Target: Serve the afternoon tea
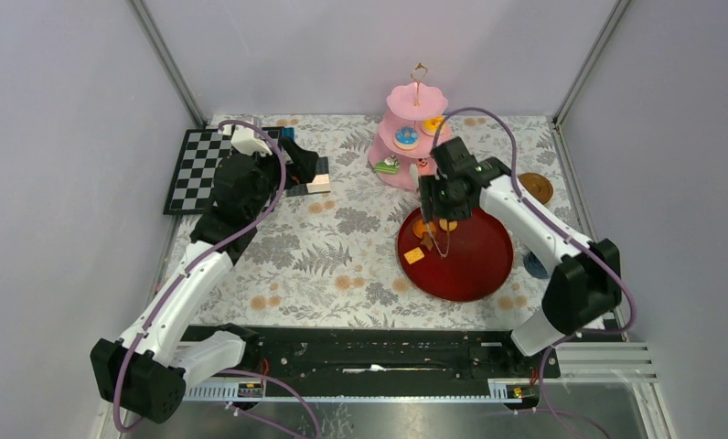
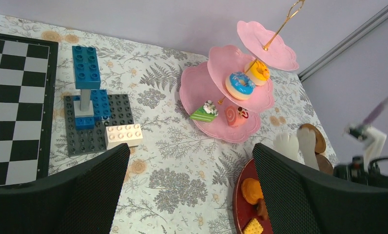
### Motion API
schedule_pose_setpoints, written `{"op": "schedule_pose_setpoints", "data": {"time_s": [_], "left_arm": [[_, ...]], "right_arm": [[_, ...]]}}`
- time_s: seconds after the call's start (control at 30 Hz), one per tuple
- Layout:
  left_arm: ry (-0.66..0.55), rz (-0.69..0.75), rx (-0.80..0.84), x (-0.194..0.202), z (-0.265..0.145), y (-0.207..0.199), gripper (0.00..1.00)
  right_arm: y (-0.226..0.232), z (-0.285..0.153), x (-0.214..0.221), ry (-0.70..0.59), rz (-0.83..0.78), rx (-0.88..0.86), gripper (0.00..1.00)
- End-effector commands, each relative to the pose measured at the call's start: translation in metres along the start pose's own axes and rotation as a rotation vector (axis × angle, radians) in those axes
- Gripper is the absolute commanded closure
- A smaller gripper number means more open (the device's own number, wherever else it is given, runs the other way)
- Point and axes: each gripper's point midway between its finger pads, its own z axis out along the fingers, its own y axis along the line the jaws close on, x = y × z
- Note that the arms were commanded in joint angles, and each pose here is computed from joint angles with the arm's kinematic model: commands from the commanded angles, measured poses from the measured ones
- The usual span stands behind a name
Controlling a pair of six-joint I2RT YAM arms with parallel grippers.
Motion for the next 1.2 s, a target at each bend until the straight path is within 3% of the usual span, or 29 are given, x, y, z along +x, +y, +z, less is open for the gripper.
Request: {"op": "schedule_pose_setpoints", "data": {"time_s": [0.0, 0.33, 0.67, 1.17], "left_arm": [[-0.052, -0.021, 0.056, -0.023, 0.002, -0.016, 0.01], [-0.030, -0.026, 0.065, -0.017, 0.005, -0.018, 0.01], [-0.023, -0.018, 0.054, -0.014, 0.008, -0.015, 0.01], [-0.036, -0.015, 0.055, -0.019, 0.005, -0.016, 0.01]], "right_arm": [[-0.007, -0.017, 0.056, 0.087, 0.005, -0.038, 0.33], [-0.019, -0.006, 0.127, 0.170, 0.091, -0.055, 0.32], [-0.017, 0.016, 0.127, 0.191, 0.070, -0.032, 0.32], [-0.023, 0.035, 0.125, 0.384, -0.050, 0.044, 0.32]]}}
